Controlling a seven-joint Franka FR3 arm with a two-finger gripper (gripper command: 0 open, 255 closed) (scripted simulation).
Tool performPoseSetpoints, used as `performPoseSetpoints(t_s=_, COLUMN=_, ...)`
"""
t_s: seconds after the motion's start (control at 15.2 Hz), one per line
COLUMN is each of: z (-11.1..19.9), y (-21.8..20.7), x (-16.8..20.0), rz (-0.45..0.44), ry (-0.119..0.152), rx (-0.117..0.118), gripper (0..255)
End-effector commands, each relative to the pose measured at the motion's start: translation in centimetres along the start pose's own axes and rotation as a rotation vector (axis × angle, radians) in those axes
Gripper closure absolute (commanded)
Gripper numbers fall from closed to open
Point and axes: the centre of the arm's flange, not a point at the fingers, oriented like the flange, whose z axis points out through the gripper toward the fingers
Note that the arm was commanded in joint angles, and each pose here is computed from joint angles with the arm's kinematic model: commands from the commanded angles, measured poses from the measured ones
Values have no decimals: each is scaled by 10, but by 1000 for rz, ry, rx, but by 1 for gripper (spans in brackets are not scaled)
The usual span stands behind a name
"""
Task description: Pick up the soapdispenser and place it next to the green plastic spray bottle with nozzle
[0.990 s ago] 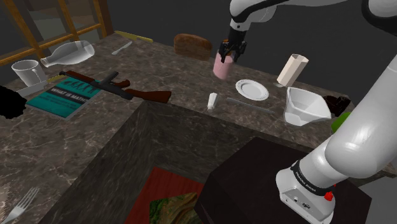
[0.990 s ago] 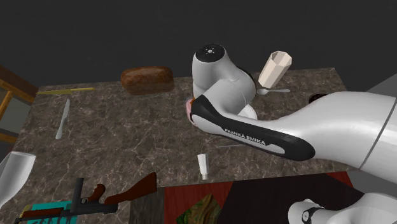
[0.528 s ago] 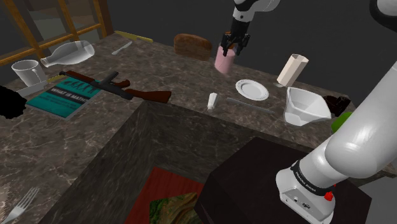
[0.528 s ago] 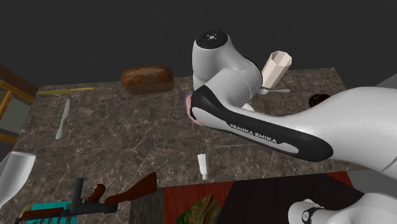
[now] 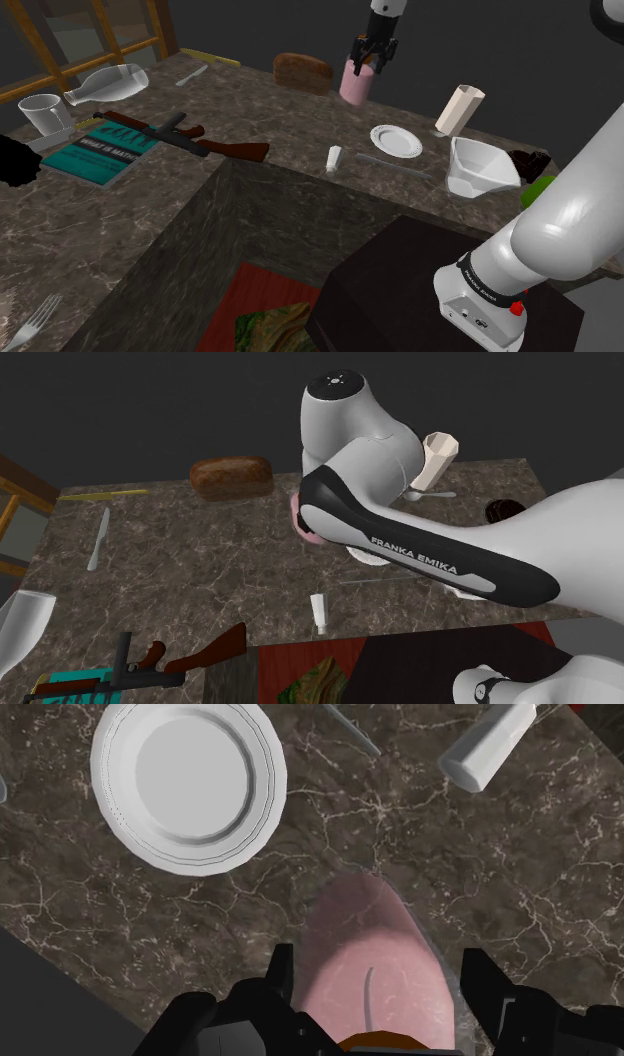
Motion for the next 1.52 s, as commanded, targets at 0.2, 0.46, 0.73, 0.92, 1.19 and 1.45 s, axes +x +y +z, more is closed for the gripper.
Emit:
performPoseSetpoints(t_s=0.2, z=-27, y=1, x=0, rz=0, ry=0, rx=0, gripper=255)
performPoseSetpoints(t_s=0.46, z=-48, y=1, x=0, rz=0, ry=0, rx=0, gripper=255)
performPoseSetpoints(t_s=0.73, z=-69, y=1, x=0, rz=0, ry=0, rx=0, gripper=255)
performPoseSetpoints(t_s=0.92, z=-85, y=1, x=0, rz=0, ry=0, rx=0, gripper=255)
performPoseSetpoints(t_s=1.19, z=-106, y=0, x=0, rz=0, ry=0, rx=0, gripper=255)
performPoseSetpoints(t_s=1.45, z=-127, y=0, x=0, rz=0, ry=0, rx=0, gripper=255)
